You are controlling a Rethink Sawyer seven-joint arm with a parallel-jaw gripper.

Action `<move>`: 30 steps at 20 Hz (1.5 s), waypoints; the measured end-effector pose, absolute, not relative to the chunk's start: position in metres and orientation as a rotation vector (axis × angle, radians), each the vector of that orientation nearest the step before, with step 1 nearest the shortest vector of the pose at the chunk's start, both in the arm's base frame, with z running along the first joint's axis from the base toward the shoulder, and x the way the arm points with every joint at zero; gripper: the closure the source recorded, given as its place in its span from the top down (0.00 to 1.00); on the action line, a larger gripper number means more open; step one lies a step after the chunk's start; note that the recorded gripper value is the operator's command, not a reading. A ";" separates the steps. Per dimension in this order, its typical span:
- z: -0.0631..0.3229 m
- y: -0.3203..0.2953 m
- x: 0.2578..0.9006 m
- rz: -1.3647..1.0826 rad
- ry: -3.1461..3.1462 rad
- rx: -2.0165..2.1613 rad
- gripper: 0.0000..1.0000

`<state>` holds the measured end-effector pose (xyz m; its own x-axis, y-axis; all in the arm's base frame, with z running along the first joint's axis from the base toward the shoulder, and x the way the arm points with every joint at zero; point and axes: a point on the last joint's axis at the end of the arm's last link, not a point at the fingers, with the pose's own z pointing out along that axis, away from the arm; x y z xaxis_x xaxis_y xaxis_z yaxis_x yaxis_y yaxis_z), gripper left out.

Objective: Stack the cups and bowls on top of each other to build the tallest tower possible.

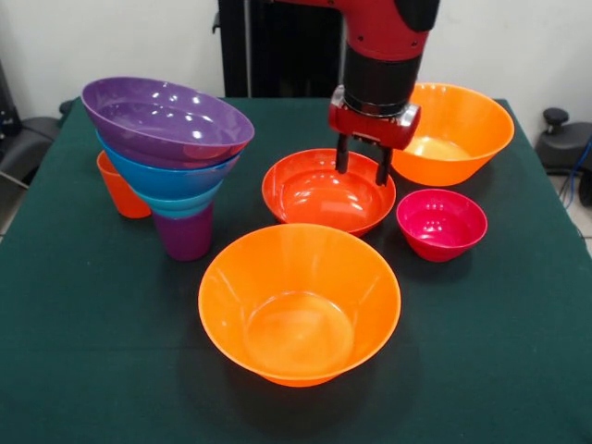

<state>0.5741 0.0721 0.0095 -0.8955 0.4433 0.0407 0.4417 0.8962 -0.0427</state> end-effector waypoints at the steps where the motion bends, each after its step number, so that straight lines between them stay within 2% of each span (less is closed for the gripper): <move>1: 0.010 0.072 0.576 0.050 -3.014 -0.704 1.00; 17: 0.006 0.072 0.589 0.039 -3.032 -0.706 1.00; 30: -0.015 0.080 0.585 0.034 -3.012 -0.684 1.00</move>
